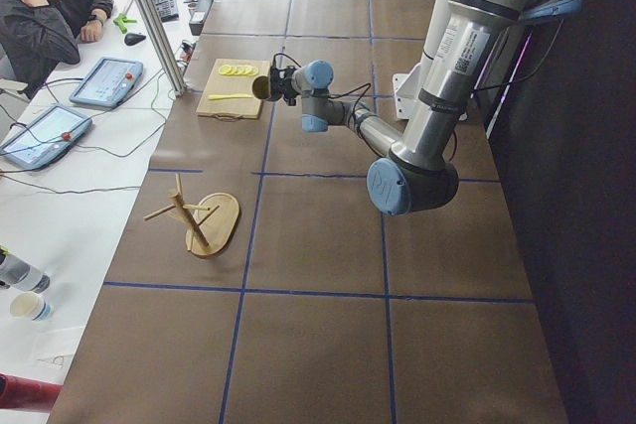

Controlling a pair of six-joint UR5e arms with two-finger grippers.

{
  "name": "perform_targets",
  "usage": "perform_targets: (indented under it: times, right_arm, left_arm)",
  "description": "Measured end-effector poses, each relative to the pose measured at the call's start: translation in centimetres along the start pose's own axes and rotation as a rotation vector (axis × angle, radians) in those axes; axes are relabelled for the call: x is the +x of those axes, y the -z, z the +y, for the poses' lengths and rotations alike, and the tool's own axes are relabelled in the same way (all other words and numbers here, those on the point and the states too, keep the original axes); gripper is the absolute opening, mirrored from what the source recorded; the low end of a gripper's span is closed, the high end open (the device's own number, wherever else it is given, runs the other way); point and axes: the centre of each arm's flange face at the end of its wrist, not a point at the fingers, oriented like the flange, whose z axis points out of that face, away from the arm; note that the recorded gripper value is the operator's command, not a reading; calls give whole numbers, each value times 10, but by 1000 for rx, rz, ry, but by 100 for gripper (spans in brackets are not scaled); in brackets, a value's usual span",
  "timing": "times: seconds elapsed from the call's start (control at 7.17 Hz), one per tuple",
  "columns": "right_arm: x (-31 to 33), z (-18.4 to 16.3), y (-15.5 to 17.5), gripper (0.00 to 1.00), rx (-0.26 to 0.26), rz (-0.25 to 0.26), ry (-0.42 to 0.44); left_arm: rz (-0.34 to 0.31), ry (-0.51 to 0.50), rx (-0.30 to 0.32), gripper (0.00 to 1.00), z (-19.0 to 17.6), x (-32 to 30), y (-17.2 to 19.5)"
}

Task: Hang cup on storage rack
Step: 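Carry the mug with the left gripper toward the wooden mug rack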

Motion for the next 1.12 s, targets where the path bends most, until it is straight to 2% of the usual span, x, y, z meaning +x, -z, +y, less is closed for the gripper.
perform_targets:
  times: [0.28, 0.56, 0.84, 1.12]
  right_arm:
    - [-1, -1, 1, 100, 2, 0, 1]
    - [-1, -3, 2, 100, 5, 2, 5]
    - [-2, -6, 3, 100, 8, 3, 8]
    - [-3, -8, 5, 100, 12, 3, 12]
  left_arm:
    - [1, 340, -6, 0, -78, 5, 55]
    - [59, 583, 34, 0, -126, 6, 95]
    - [154, 714, 34, 0, -150, 0, 121]
    - [279, 718, -4, 0, -161, -29, 148]
